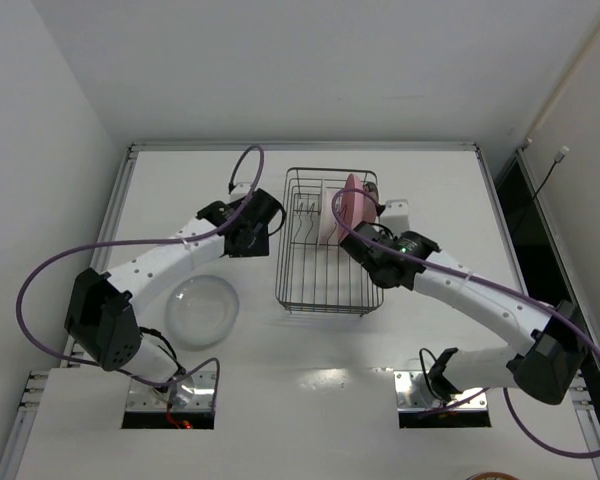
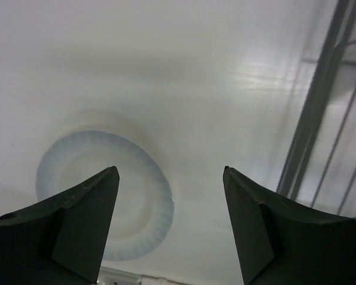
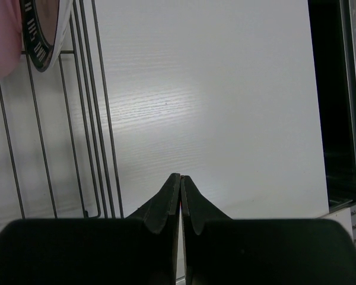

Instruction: Load the plates into the dish rack

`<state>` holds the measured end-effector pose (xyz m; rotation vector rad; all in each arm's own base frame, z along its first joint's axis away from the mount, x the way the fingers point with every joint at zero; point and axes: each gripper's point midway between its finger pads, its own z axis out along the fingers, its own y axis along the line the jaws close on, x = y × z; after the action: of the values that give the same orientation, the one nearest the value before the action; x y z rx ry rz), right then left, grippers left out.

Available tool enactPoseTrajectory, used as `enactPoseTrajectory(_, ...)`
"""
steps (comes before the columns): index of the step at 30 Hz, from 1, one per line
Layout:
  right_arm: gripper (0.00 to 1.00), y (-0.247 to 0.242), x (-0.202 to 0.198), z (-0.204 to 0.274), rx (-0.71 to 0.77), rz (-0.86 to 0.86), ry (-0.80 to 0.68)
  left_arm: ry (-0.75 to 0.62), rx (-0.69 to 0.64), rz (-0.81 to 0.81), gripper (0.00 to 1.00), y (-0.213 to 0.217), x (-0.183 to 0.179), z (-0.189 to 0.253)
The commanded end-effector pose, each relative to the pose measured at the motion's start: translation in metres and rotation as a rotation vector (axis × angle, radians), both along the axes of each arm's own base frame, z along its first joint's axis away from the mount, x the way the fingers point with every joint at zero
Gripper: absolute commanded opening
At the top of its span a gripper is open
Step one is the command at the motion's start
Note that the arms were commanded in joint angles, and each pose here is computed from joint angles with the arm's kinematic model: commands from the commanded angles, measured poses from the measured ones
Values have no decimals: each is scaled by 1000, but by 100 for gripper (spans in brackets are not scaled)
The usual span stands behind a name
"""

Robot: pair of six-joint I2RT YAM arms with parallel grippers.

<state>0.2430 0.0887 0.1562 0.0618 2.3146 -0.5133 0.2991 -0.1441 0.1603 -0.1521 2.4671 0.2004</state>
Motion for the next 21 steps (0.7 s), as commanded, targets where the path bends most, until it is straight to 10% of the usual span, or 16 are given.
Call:
enactPoseTrajectory(1, 0, 0, 2, 10, 40, 0, -41, 96, -12, -3, 68, 1, -19, -34)
enactPoseTrajectory(21, 0, -1, -3, 25, 88, 40, -69, 405, 41, 40, 68, 22, -104, -155)
